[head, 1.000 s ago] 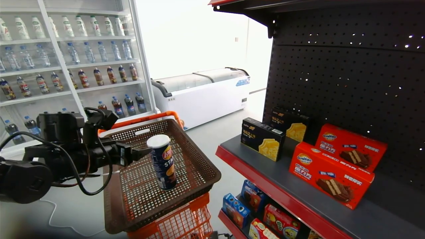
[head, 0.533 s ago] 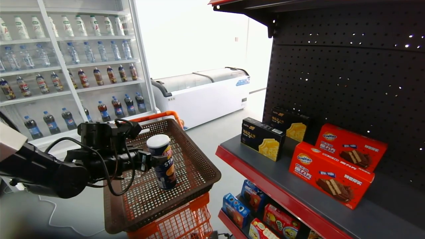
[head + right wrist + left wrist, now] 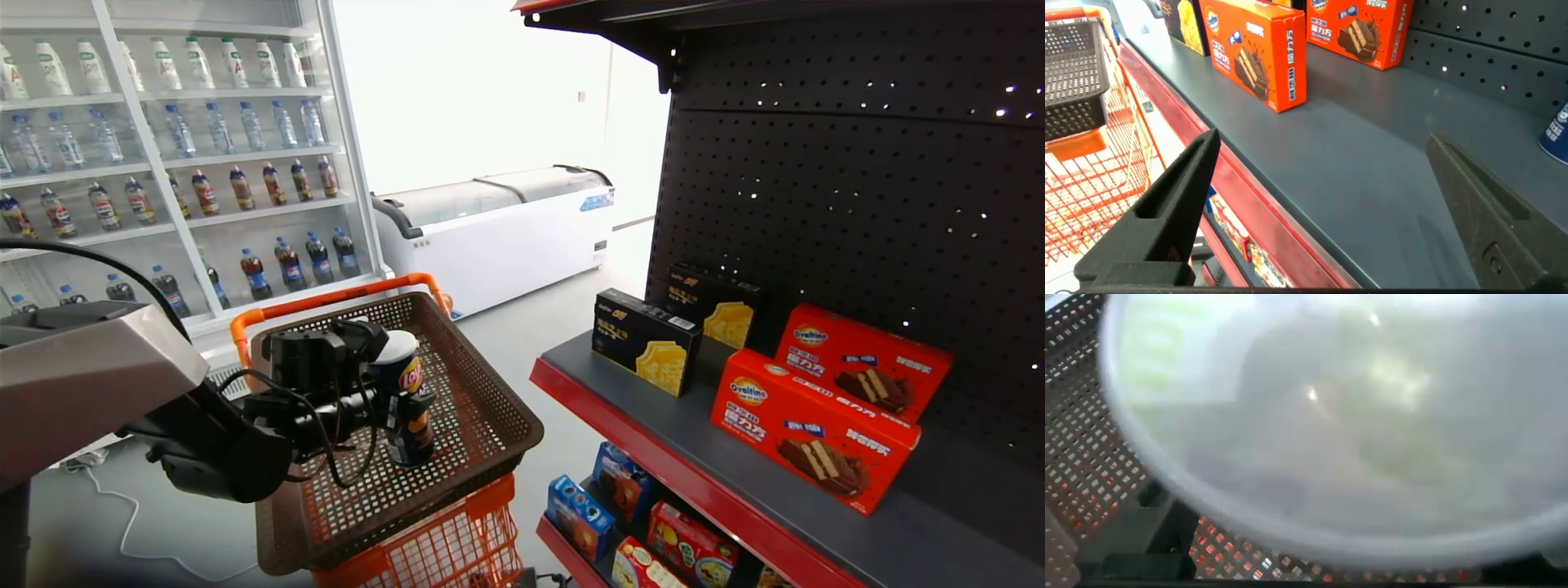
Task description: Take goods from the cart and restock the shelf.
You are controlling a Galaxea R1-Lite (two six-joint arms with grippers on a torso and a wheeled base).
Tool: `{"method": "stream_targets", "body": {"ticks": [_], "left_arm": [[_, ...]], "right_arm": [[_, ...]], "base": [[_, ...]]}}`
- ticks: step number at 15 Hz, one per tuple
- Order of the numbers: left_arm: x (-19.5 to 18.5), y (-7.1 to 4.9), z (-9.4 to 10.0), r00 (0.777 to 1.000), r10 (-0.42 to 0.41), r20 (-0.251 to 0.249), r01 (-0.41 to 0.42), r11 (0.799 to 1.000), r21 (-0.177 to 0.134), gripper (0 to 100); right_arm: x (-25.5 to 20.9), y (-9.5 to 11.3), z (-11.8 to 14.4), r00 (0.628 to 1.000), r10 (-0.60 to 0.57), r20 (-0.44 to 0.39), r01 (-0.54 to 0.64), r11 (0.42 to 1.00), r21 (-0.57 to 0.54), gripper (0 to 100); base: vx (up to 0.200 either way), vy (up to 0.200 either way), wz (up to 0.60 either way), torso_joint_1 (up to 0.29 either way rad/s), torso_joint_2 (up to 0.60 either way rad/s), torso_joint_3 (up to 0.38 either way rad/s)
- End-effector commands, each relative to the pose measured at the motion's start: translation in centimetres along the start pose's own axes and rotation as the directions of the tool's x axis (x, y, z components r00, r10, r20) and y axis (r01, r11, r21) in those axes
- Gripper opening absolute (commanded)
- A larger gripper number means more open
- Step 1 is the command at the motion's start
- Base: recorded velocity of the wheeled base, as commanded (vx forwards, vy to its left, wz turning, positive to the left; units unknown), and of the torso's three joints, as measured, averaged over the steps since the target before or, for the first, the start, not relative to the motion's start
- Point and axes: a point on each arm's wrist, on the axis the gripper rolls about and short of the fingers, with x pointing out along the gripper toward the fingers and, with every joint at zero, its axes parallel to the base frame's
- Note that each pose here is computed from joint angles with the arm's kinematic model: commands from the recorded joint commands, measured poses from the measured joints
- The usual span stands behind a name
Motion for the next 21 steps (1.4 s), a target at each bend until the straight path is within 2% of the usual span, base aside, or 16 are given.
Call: {"method": "stream_targets", "body": {"ticks": [1,9,10,14,15,16,17,19,21], "left_arm": [[1.4,-0.1,-1.8,1.0,-0.005,-0.021,0.005,1.0,0.002,100],[3.2,-0.1,-2.1,1.0,-0.005,0.021,0.005,1.0,0.01,100],[3.4,-0.2,-2.2,1.0,-0.008,0.026,0.008,1.0,0.011,0],[3.4,-0.1,-1.2,0.999,0.016,0.05,-0.017,1.0,0.015,0],[2.8,-0.6,0.1,0.997,0.013,0.082,-0.015,1.0,0.023,0],[2.7,-0.7,0.3,0.996,0.014,0.087,-0.016,1.0,0.024,0],[1.2,-1.6,2.6,0.99,0.025,0.136,-0.029,0.999,0.033,0],[-1.3,-1.7,5.3,0.99,0.019,0.138,-0.024,0.999,0.037,0],[-4.2,-1.7,7.7,0.995,0.01,0.096,-0.013,0.999,0.032,0]], "right_arm": [[0.0,0.0,0.0,1.0,0.0,0.001,0.0,1.0,0.0,100],[0.0,0.0,0.0,1.0,0.0,0.001,0.0,1.0,0.0,100],[0.0,0.0,0.0,1.0,0.0,0.001,0.0,1.0,0.0,100],[0.0,0.0,0.0,1.0,0.0,0.001,0.0,1.0,0.0,100],[0.0,0.0,0.0,1.0,0.0,0.001,0.0,1.0,0.0,100],[0.0,0.0,0.0,1.0,0.0,0.001,0.0,1.0,0.0,100],[0.0,0.0,0.0,1.0,0.0,0.001,0.0,1.0,0.0,100],[0.0,0.0,0.0,1.0,0.0,0.001,0.0,1.0,0.0,100],[0.0,0.0,0.0,1.0,0.0,0.001,0.0,1.0,0.0,100]], "base": [[0.0,0.0,0.0,0.0,0.0,0.0],[0.0,0.0,0.0,0.0,0.0,0.0],[0.0,0.0,0.0,0.0,0.0,0.0],[0.0,0.0,0.0,0.0,0.0,0.0],[0.0,0.0,0.0,0.0,0.0,0.0],[0.0,0.0,0.0,0.0,0.0,0.0],[0.0,0.0,0.0,0.0,0.0,0.0],[0.0,0.0,0.0,0.0,0.0,0.0],[0.0,0.0,0.0,0.0,0.0,0.0]]}}
